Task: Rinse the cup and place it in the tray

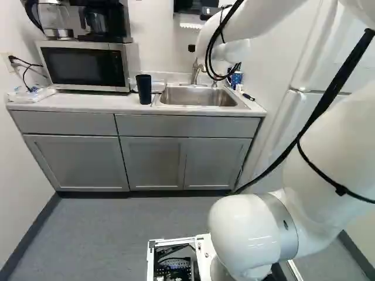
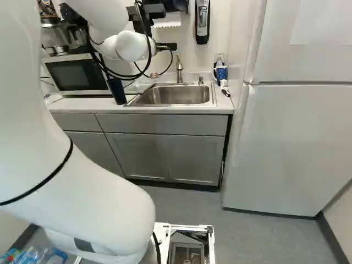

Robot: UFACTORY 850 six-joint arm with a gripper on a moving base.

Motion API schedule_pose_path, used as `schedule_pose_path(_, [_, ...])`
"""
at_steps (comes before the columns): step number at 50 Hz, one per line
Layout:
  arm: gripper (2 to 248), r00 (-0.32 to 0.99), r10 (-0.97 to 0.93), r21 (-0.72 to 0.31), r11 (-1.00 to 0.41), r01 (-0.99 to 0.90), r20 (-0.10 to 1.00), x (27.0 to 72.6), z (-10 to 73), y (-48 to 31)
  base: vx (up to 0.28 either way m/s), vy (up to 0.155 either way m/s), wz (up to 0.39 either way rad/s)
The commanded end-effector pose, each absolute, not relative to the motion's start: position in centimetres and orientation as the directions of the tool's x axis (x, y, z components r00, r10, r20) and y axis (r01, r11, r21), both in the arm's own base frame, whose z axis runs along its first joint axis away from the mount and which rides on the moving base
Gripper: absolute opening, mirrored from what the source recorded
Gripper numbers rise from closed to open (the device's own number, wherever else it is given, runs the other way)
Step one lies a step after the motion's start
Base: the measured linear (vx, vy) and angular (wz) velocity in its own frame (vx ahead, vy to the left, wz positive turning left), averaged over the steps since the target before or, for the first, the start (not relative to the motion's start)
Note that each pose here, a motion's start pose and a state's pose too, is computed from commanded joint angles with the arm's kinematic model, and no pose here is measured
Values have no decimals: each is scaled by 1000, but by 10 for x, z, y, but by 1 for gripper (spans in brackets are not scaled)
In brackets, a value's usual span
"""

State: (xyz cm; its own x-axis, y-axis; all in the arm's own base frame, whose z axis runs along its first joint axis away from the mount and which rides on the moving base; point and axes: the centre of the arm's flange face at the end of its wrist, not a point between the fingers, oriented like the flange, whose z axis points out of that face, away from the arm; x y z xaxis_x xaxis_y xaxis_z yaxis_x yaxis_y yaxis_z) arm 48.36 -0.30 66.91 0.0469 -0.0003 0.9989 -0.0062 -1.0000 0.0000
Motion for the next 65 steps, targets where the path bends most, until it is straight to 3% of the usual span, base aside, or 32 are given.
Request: schedule_pose_path(65, [247,47,0,0,-1000,-6,999,484,669,-3,91,-40,117])
